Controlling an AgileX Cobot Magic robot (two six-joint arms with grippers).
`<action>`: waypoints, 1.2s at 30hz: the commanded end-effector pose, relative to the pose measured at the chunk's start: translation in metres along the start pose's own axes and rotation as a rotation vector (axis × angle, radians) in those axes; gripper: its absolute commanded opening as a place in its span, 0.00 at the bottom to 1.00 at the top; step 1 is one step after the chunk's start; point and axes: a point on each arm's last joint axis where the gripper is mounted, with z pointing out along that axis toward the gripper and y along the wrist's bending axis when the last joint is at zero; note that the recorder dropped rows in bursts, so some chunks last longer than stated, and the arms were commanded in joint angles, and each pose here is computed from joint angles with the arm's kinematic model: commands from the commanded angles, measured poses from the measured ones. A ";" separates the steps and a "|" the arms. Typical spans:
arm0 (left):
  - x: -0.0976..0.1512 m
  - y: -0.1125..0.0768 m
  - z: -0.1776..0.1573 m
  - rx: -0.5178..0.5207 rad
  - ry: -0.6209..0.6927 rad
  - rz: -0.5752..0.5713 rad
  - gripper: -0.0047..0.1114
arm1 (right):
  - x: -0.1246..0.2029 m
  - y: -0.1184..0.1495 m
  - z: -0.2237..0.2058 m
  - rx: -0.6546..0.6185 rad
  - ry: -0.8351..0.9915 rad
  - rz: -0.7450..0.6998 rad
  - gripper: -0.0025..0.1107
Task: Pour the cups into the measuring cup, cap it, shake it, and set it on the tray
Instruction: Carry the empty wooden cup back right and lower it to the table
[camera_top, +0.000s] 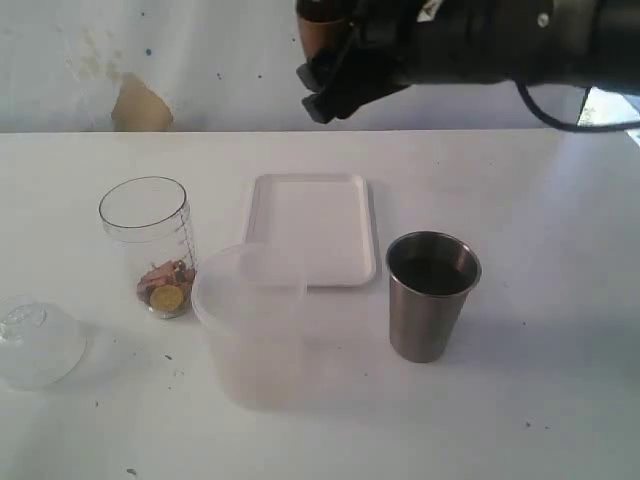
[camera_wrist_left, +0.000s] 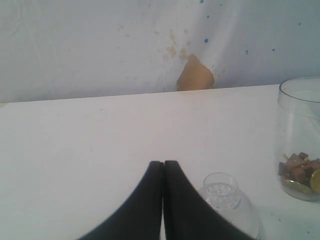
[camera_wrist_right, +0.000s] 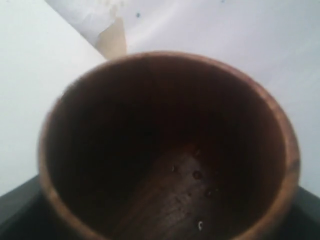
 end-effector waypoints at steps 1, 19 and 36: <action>0.000 0.000 0.000 0.005 -0.011 -0.007 0.05 | 0.026 -0.027 -0.016 0.186 -0.093 0.141 0.02; 0.000 0.000 0.000 0.005 -0.011 -0.007 0.05 | 0.198 -0.102 0.016 0.389 0.187 0.410 0.02; 0.000 0.000 0.000 0.005 -0.011 -0.007 0.05 | 0.251 -0.113 0.082 0.264 0.160 0.510 0.02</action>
